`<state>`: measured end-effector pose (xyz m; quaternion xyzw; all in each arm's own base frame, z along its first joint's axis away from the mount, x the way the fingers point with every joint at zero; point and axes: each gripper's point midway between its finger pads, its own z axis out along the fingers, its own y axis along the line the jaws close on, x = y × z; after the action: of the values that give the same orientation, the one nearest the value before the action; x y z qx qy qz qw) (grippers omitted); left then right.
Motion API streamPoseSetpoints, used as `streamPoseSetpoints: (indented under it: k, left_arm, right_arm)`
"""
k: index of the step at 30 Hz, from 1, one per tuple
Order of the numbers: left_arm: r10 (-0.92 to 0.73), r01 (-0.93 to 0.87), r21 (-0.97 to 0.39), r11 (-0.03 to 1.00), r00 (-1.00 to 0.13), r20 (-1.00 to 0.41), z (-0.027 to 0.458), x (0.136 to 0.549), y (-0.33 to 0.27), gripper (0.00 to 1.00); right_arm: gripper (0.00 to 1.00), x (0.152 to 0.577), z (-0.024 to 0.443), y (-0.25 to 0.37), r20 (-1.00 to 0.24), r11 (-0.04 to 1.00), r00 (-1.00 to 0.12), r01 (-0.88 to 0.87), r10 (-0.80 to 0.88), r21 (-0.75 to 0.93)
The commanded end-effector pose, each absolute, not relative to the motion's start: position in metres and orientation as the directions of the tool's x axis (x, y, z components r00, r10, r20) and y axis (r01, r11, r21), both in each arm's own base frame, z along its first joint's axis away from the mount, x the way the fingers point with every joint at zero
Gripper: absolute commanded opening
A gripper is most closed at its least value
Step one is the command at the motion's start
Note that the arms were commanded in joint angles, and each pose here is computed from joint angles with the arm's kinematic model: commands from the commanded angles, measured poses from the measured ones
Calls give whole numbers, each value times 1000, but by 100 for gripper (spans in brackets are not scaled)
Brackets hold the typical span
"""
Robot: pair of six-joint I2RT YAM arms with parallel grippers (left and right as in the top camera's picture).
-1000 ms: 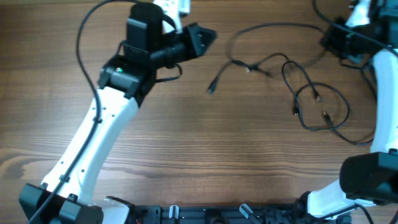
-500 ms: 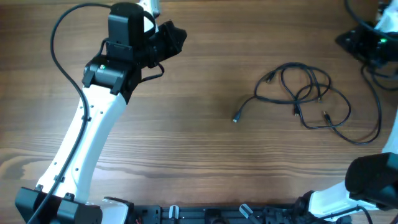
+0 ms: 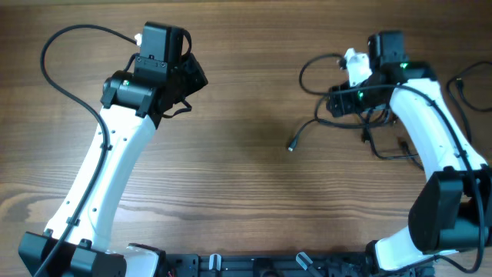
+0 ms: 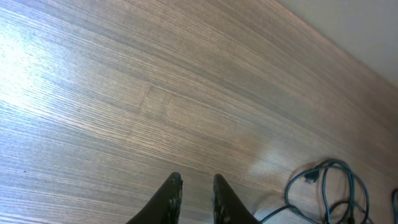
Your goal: Untangle cables
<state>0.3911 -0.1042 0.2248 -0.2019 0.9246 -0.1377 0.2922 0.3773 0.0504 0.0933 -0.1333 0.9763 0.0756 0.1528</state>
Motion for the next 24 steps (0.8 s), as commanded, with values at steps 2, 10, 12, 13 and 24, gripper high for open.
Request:
streamPoseSetpoints:
  k: [2,10,12,13,24]
  left_arm:
    - [-451,-290,-363,885,-728,-517,235,391,-97,21]
    - [-450,-284,-370,884,-732,-511,235,391,-99,22]
    - [-450,-284,-370,884,-732,-511,235,391,-99,22]
    - [-450,-284,-370,884,-732,-511,235,391,-99,22]
    - [-450,-285,-369,884,-732,-512,234,391,-99,23]
  right_arm:
    - [77,381,68,44,-369,893,-825,-450,-427,-27]
    - [71,370,44,64,-409,831,-771,-554,-489,50]
    - [71,369,33,64,-397,831,-776,-554,-490,57]
    - [70,369,29,64,-390,831,-780,-553,-489,63]
    - [55,362,-13,70,-323,846,-835,-511,-445,155]
